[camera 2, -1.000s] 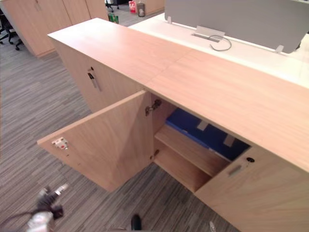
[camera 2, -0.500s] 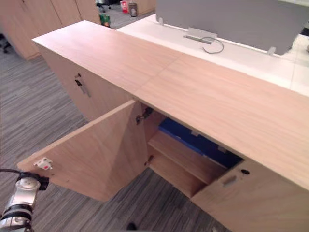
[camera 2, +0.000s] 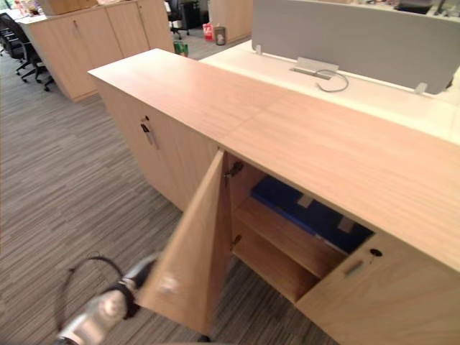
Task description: Walk over to the cabinet, pick up the folder, carry it to the office cabinet, place the folder inside the office cabinet, then close the office cabinet door
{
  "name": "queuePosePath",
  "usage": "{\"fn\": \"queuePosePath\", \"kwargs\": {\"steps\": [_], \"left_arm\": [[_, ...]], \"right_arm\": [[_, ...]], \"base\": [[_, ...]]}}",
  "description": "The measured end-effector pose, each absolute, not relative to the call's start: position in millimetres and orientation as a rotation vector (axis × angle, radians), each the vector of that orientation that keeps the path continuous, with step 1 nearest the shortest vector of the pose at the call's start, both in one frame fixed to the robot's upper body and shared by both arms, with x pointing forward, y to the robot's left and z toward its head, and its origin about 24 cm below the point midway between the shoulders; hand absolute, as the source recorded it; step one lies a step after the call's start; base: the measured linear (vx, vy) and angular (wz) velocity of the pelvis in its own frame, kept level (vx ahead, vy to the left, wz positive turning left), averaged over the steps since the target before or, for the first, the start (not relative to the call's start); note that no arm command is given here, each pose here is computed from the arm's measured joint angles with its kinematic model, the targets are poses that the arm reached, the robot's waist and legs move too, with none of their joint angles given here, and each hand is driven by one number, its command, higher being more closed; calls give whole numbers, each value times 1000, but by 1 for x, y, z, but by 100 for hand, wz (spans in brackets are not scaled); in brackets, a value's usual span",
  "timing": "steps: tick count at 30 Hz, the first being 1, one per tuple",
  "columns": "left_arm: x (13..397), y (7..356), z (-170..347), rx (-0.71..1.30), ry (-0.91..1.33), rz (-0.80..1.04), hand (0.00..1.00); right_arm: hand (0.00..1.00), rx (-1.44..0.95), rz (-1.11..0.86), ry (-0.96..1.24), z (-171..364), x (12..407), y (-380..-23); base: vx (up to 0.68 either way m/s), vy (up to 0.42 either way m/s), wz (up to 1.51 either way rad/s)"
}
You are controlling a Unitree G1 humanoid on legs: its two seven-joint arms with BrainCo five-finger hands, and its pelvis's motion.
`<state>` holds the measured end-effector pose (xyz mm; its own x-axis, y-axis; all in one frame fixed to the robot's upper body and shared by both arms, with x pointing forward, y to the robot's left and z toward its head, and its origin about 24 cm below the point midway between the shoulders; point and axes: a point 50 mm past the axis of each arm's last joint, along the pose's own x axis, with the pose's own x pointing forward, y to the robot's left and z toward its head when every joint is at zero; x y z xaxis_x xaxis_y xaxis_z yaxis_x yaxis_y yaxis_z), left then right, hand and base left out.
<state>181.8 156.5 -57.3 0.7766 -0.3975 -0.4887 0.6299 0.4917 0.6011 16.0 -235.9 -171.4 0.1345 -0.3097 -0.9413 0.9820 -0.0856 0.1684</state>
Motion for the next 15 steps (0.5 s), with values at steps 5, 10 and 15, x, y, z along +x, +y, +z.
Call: {"fn": "queuePosePath", "kwargs": {"steps": [5,10,15], "left_arm": [[151,55,-34,546,66,-947,0],[148,54,-32,486,86,-971,0],[153,55,-34,327,148,-891,0]], "right_arm": [[0,1124,-1307,846,-173,17,-232],[0,1106,-1270,905,-175,17,-224],[0,1092,-1178,895,-173,44,-222]], "base": [[-5,34,-9],[-2,-12,-2],[-64,-23,-81]]}}
